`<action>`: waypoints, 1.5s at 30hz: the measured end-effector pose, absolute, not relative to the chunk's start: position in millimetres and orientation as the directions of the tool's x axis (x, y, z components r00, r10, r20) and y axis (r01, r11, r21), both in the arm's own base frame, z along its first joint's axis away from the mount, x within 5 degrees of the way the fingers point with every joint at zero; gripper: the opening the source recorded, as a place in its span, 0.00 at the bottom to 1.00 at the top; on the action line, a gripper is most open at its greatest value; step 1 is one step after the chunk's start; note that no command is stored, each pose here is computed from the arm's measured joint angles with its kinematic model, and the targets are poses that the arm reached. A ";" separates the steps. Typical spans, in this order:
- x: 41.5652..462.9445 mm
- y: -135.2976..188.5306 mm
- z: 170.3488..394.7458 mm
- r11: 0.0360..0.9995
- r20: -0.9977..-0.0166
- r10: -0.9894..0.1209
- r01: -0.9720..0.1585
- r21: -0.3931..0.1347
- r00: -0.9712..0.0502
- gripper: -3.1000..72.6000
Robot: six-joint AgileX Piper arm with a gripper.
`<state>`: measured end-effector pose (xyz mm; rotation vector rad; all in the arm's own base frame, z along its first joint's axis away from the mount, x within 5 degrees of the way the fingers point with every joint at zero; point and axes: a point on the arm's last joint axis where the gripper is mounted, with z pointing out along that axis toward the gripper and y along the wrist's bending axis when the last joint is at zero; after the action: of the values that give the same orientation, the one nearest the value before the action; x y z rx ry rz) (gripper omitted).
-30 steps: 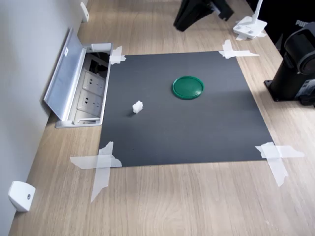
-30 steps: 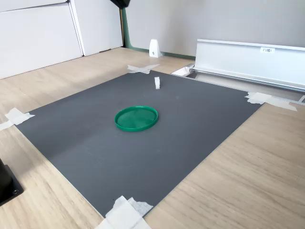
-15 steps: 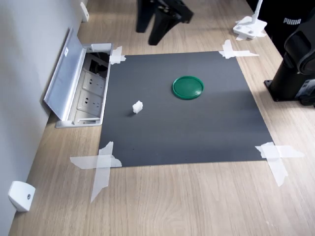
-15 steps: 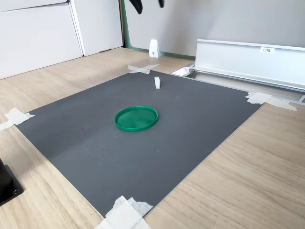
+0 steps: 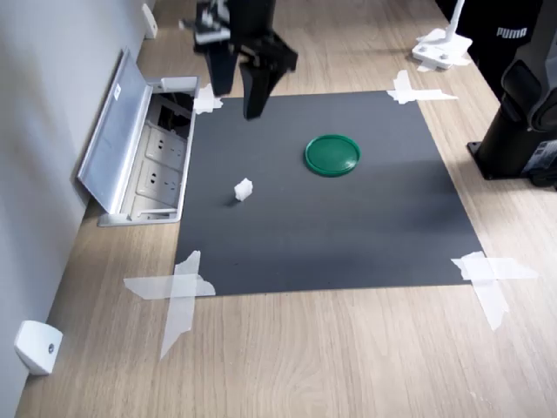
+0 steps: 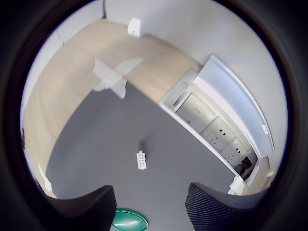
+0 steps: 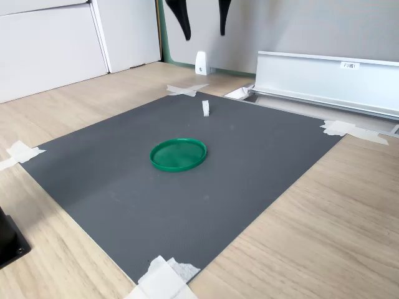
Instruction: Grasp a white terminal and put it on the green lid.
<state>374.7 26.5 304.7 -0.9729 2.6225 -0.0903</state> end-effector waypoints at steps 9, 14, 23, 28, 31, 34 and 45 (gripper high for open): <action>390.8 39.6 275.1 0.721 -0.243 -0.692 -0.669 -0.182 -0.680 0.86; 397.9 40.6 263.6 0.714 -0.242 -0.699 -0.676 -0.182 -0.673 0.86; 395.2 40.5 238.7 0.688 -0.226 -0.724 -0.702 -0.181 -0.652 0.86; 393.3 40.7 230.7 0.676 -0.226 -0.735 -0.714 -0.182 -0.639 0.86; 392.3 40.7 226.8 0.671 -0.226 -0.740 -0.719 -0.183 -0.633 0.86; 390.9 41.2 221.7 0.670 -0.231 -0.741 -0.721 -0.179 -0.631 0.86; 391.8 40.4 211.3 0.664 -0.221 -0.746 -0.724 -0.186 -0.628 0.86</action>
<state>391.8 40.4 211.3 -1.1784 2.6034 -0.1140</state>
